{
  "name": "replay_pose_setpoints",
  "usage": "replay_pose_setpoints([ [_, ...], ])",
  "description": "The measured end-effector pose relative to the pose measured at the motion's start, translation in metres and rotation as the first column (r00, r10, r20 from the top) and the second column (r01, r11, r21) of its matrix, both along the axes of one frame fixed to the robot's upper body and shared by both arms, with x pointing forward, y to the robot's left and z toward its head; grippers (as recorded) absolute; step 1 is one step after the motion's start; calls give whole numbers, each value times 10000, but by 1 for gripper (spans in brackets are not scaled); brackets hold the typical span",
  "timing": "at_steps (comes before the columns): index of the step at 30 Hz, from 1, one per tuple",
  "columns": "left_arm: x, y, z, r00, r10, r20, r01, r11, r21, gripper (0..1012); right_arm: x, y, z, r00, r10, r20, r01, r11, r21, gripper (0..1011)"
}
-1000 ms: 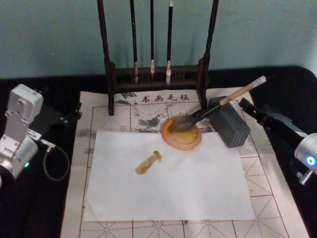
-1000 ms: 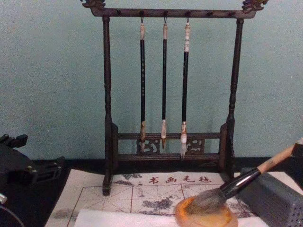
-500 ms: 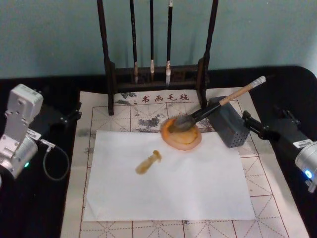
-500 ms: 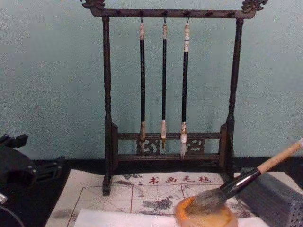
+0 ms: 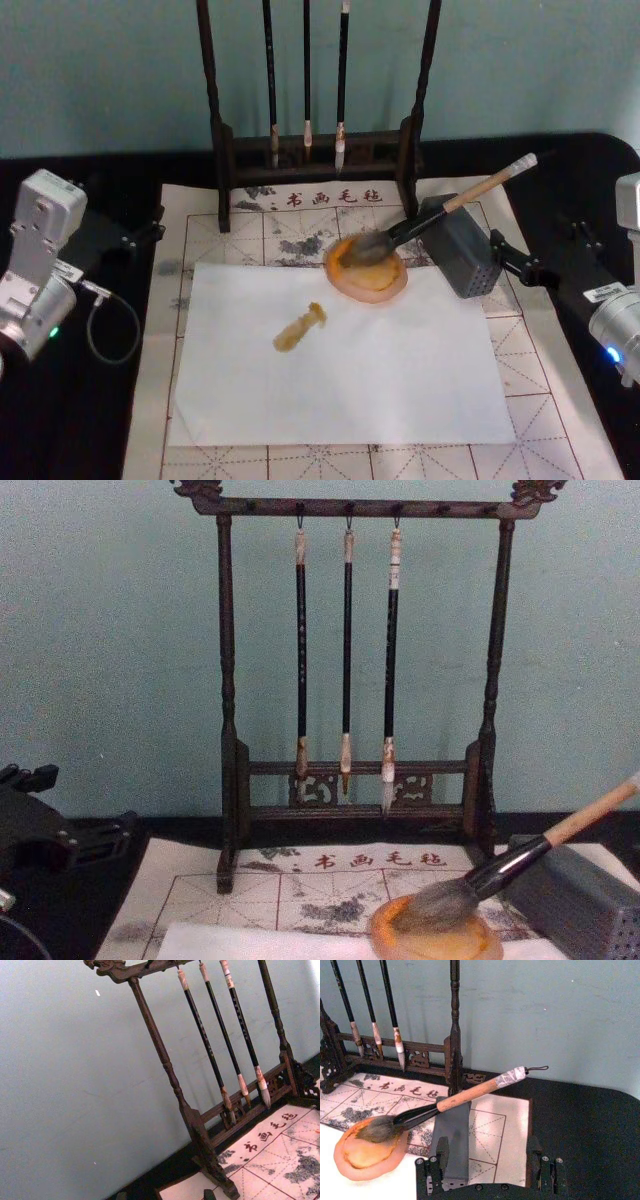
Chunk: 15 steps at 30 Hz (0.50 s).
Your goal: Pick up the brush from the inkstone, write on the paper, then place the brush back to its original position.
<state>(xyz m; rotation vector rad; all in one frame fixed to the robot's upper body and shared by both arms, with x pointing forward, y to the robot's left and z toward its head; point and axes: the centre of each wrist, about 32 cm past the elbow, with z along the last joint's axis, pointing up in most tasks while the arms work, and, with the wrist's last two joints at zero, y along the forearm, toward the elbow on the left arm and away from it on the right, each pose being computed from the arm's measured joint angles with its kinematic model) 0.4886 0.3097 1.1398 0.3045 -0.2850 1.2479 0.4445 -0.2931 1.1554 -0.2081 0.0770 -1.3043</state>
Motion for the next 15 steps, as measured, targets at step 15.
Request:
replay_pose_setpoints([
  [15, 0, 0, 0, 10000, 0, 1, 0, 10000, 0, 1001, -4, -3, 4, 10000, 7, 1, -7, 10000, 15, 1002],
])
